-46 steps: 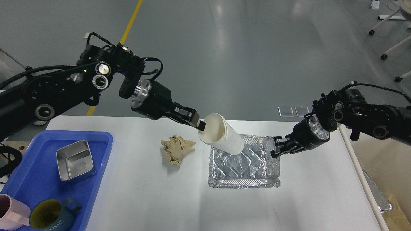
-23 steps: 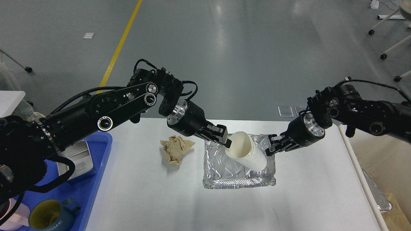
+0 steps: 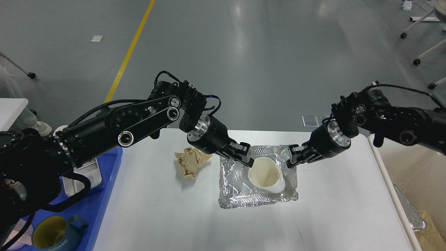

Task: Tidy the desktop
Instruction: 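Carry the paper cup over the foil tray and set it inside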

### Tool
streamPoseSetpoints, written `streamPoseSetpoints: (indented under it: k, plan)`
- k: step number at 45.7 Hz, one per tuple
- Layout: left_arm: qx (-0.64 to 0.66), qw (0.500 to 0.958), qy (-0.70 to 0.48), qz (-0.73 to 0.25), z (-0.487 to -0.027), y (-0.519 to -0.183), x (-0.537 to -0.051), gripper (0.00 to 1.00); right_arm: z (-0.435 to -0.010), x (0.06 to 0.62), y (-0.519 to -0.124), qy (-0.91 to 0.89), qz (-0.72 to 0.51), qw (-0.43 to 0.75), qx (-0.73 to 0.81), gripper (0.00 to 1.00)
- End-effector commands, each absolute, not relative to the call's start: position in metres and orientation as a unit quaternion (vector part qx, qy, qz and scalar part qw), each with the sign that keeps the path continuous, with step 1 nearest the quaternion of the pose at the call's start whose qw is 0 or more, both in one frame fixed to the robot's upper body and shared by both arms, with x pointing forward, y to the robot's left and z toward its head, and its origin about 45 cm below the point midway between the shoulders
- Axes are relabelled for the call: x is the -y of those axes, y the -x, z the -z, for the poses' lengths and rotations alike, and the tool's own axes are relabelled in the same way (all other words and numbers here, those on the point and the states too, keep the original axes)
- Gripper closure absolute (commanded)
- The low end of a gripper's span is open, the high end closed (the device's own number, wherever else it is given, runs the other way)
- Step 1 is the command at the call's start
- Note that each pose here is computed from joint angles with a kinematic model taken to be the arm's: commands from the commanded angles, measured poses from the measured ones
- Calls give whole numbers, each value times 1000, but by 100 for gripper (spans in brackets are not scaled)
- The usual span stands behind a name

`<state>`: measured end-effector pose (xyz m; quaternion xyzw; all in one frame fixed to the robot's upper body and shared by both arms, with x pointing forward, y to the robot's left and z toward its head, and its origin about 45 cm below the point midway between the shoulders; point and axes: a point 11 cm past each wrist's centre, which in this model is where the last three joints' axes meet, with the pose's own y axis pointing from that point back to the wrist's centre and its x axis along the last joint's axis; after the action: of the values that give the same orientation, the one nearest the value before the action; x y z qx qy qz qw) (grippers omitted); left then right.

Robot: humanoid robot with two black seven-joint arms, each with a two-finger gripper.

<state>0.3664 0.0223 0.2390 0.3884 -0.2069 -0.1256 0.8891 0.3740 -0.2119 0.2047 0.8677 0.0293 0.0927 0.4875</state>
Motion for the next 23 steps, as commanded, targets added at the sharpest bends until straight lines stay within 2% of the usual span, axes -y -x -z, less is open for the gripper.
streamPoseSetpoints:
  k: [1,7,17,23]
  plan:
    - [208,884,-400,126,-235,-366,-19,62,-205,212,-374,-868,-92,487,-28,100]
    - [207,884,-399,129,-235,-363,-15,52,-205,212,-374,-868,-92,487,-28,100]
    - [205,886,-396,125,-237,-365,-17,49,-205,213,-374,-868,-91,488,-28,100]
    - [203,890,-391,116,-242,-369,-20,43,-204,214,-373,-867,-87,490,-32,100]
